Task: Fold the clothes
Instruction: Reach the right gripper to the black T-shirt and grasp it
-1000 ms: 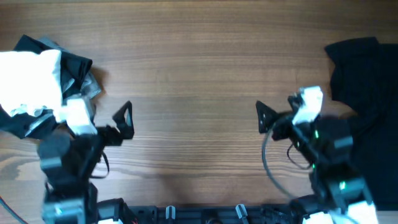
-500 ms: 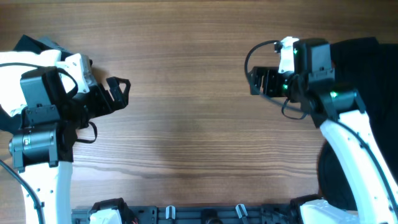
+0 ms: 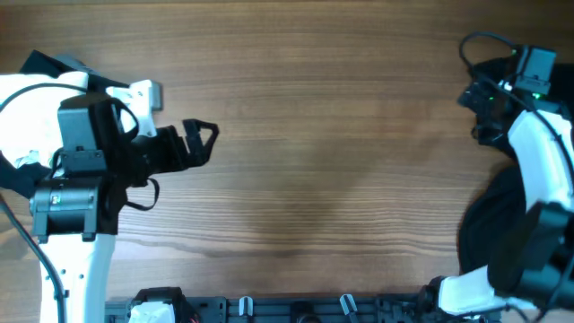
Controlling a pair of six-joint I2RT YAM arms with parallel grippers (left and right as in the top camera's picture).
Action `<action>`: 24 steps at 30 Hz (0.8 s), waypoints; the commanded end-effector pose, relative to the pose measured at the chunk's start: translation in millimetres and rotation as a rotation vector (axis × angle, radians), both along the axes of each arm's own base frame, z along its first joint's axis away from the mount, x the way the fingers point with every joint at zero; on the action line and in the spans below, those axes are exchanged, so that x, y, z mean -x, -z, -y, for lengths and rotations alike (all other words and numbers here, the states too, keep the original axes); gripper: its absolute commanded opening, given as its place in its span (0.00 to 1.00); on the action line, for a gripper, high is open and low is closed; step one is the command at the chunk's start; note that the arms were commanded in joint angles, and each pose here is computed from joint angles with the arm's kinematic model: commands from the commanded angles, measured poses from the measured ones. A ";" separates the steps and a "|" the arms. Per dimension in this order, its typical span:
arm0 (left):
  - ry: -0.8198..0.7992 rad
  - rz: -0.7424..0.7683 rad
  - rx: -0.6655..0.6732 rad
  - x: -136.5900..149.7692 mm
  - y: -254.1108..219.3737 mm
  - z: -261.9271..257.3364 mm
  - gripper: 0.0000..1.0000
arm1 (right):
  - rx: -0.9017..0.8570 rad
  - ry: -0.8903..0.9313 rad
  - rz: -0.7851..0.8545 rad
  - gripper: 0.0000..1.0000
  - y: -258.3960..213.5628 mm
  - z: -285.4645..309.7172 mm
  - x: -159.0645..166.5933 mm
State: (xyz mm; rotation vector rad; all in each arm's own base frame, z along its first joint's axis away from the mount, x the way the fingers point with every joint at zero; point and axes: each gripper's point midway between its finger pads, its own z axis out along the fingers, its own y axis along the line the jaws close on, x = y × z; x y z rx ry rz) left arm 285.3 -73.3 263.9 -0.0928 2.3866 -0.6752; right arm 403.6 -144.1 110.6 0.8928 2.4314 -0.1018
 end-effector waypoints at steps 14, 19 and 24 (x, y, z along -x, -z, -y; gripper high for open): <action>0.019 0.012 0.020 1.7 -9.1 6.3 1.00 | 0.037 0.142 -0.205 0.69 90.4 57.7 17.6; 0.019 0.012 0.020 1.7 -9.1 6.3 1.00 | -0.036 0.090 -0.146 0.04 89.6 43.9 3.1; 0.016 0.013 0.016 1.3 -8.9 5.5 0.99 | -0.159 -0.145 -0.057 0.04 70.0 -17.2 -23.6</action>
